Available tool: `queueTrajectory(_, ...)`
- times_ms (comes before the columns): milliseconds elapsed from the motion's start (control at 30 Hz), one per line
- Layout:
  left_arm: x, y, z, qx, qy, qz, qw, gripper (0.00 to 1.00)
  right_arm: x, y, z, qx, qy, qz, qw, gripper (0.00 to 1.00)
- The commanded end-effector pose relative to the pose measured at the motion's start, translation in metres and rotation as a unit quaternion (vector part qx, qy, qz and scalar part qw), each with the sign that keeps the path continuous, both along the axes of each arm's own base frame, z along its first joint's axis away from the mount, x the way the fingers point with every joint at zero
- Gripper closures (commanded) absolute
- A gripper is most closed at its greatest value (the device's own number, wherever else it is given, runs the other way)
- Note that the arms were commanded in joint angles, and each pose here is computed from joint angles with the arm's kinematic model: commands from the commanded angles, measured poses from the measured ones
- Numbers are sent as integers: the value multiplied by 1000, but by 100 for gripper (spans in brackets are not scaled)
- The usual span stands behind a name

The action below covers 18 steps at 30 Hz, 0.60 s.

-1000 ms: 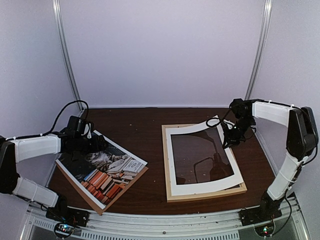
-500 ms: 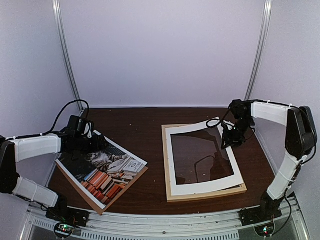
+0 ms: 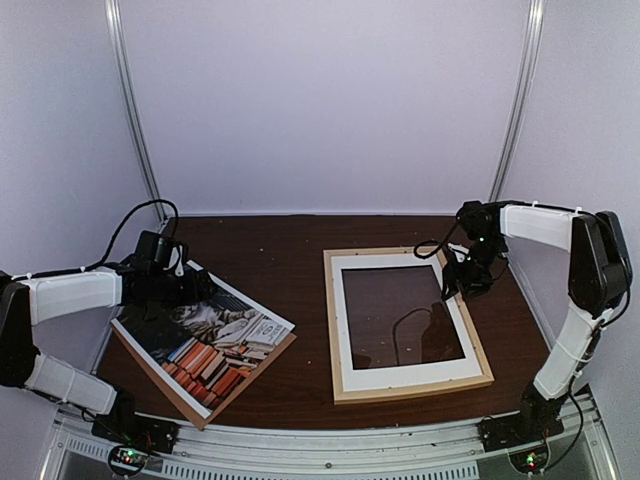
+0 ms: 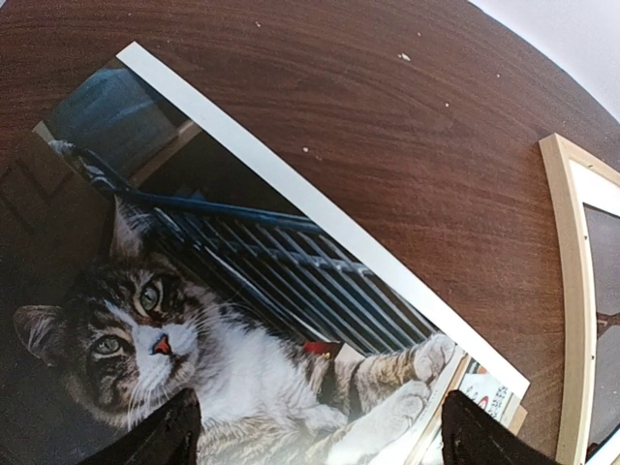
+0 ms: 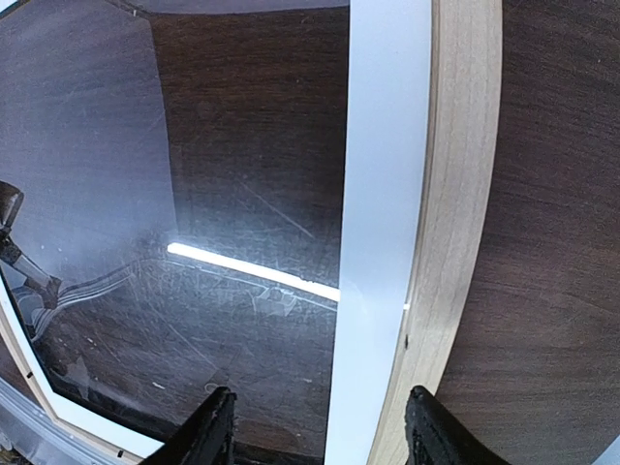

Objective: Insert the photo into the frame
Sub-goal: Place the mat board on the glass panel.

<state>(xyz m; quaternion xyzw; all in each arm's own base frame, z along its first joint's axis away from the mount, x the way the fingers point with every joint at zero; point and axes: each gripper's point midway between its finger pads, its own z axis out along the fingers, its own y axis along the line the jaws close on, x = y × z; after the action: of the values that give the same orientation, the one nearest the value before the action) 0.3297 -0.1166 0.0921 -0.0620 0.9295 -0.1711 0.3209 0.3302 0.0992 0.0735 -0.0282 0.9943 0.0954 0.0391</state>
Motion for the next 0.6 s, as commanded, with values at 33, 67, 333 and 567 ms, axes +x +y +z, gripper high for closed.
queueTrajectory(33,7,-2,11,3,-18,-2,1000,14,6,-8,-3,-29,-8,1,1000,38)
queueTrajectory(67,7,-2,11,3,-17,-3,1000,14,7,-9,-3,-32,-10,0,999,38)
queueTrajectory(333,6,4,13,20,-21,1,1000,14,19,-7,11,-32,-48,0,998,38)
queueTrajectory(567,4,25,15,80,3,29,996,11,26,30,30,-6,-99,33,995,38)
